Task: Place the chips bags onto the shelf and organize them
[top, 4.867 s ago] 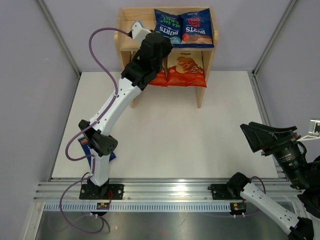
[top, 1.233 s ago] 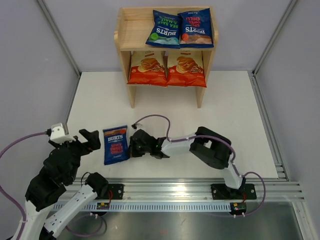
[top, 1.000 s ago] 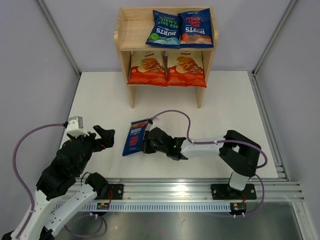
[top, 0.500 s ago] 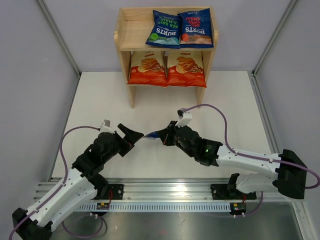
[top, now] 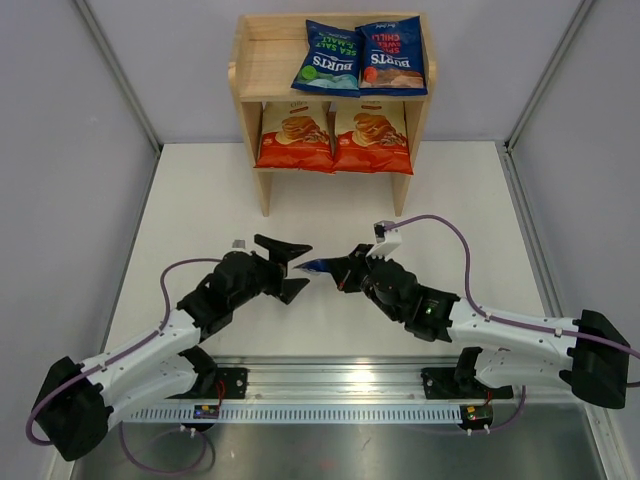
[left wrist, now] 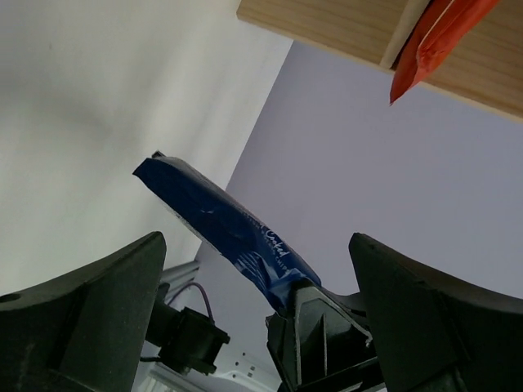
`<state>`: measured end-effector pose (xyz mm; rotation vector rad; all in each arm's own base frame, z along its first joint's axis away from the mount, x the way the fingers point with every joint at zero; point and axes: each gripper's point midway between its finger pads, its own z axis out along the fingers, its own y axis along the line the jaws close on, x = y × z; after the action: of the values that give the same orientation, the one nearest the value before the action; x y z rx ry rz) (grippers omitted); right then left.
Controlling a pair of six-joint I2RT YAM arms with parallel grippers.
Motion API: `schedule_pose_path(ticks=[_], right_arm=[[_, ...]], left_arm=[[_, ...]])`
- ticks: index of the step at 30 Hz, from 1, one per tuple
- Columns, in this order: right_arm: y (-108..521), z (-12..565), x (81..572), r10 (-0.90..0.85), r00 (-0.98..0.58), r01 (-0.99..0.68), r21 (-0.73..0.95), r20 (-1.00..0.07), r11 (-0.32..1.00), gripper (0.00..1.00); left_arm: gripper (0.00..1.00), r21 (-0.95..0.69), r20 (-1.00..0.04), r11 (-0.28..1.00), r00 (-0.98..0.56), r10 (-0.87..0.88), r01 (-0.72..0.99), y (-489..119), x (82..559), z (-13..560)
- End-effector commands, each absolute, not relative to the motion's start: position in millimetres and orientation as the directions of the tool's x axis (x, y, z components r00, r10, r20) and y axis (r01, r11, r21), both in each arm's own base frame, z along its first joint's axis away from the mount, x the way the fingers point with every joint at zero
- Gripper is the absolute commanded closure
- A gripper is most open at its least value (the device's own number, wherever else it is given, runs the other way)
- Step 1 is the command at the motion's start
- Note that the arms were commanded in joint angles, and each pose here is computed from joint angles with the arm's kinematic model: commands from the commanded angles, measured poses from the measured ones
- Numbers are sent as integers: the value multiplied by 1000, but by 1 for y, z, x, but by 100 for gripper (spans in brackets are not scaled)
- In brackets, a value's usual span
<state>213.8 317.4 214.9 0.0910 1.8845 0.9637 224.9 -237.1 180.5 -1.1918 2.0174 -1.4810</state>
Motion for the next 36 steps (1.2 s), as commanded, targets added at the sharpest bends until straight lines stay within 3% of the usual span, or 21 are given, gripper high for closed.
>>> schedule_pose_path(ticks=[1, 6, 8, 10, 11, 13, 18, 23, 24, 27, 28, 31, 36], right_arm=[[318, 252, 220, 536, -439, -384, 690, -721, 613, 100], [327, 256, 212, 520, -456, -448, 691, -722, 567, 100], [330, 257, 206, 523, -467, -478, 701, -713, 529, 100], [332, 257, 200, 533, -481, -497, 718, -696, 488, 100], [333, 259, 197, 534, -485, -508, 720, -693, 473, 100], [337, 261, 190, 520, -499, -540, 718, -694, 439, 100], [342, 270, 179, 507, -507, -588, 710, -697, 388, 100], [332, 268, 177, 509, -499, -585, 706, -701, 399, 99], [328, 272, 177, 518, -493, -582, 707, -699, 401, 85], [317, 269, 175, 516, -507, -550, 720, -690, 423, 62], [311, 261, 176, 498, -518, -523, 718, -695, 459, 47], [291, 260, 174, 495, -539, -452, 730, -682, 513, 24], [258, 272, 165, 431, -574, -409, 700, -696, 586, 16]], left_arm=[[1, -922, 307, -55, -634, -710, -384, -268, 224, 225], [1, -921, 312, -60, -640, -702, -384, -278, 229, 226], [6, -926, 307, -71, -626, -717, -372, -276, 232, 229], [16, -927, 300, -73, -610, -733, -368, -273, 236, 225], [26, -930, 300, -81, -609, -734, -359, -273, 237, 227], [35, -928, 301, -81, -602, -740, -364, -273, 239, 222], [70, -936, 297, -96, -613, -732, -339, -275, 241, 221], [80, -960, 243, -87, -631, -737, -268, -272, 243, 233], [81, -972, 196, -59, -640, -743, -228, -270, 244, 237], [83, -991, 74, 15, -633, -770, -135, -259, 247, 247], [85, -994, 42, 30, -631, -775, -103, -256, 248, 254], [86, -992, -122, 120, -563, -818, 41, -236, 254, 275], [87, -897, -420, 287, -442, -792, 337, -215, 244, 317]])
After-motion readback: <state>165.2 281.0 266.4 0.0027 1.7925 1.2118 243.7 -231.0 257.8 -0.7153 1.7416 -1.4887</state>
